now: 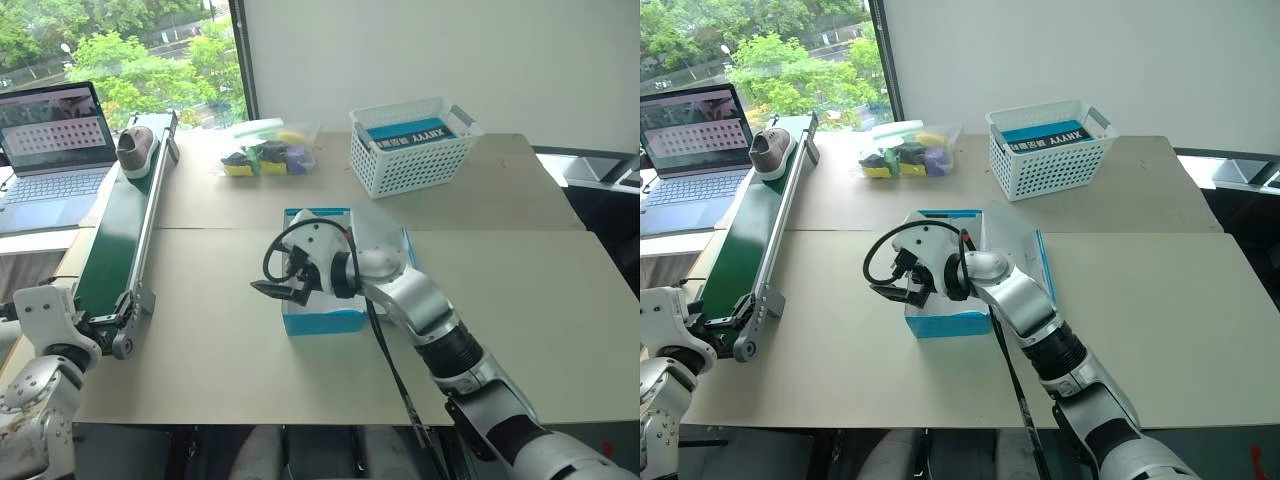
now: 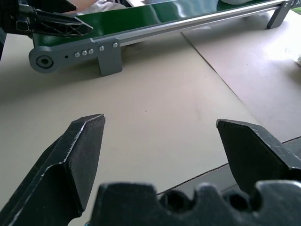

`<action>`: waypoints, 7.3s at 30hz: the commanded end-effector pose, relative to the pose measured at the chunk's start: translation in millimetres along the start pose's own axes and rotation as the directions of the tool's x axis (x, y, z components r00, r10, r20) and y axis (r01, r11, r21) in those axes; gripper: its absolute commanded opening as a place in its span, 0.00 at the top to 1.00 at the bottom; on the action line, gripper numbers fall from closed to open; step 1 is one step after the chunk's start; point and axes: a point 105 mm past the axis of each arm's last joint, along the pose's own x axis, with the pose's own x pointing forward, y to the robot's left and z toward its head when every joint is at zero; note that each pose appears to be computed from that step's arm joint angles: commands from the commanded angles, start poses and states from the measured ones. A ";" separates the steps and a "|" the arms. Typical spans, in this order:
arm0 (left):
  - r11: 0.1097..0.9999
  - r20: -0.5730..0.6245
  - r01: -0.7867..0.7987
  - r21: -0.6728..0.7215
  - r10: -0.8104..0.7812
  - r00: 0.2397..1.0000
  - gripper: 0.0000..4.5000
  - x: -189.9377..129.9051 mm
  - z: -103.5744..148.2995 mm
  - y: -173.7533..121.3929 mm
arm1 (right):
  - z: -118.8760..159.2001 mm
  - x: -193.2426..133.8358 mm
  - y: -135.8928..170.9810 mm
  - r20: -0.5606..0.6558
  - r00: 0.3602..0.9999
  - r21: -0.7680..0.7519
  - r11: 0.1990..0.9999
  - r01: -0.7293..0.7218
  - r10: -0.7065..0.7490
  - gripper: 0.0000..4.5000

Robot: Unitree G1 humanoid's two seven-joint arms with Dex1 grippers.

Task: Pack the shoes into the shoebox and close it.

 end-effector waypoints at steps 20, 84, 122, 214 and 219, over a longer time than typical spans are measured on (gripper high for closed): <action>0.998 0.012 -0.042 0.036 0.042 0.999 0.00 -3.5 12.6 13.5 | 6.6 -2.5 0.5 0.037 0.999 -0.002 1.000 0.021 -0.021 0.00; 0.987 0.406 -0.096 0.129 0.036 0.913 0.51 3.8 99.7 -37.0 | 21.2 -12.3 -32.7 0.082 0.985 0.098 0.984 0.147 -0.155 0.00; 0.788 0.326 0.602 0.128 -0.607 0.725 0.51 -23.9 85.6 -229.9 | 77.7 -9.5 -45.7 0.362 0.925 0.812 0.527 -0.251 -0.118 0.88; 0.981 0.139 -0.153 0.116 0.136 0.981 0.00 13.6 49.9 -12.7 | 1.9 -67.3 -15.0 0.099 0.995 0.059 0.998 -0.032 0.026 0.02; 0.982 0.100 -0.138 0.127 0.126 0.987 0.00 7.5 38.4 -9.6 | -5.0 -63.6 -6.1 0.159 0.986 0.106 0.993 -0.059 0.042 0.02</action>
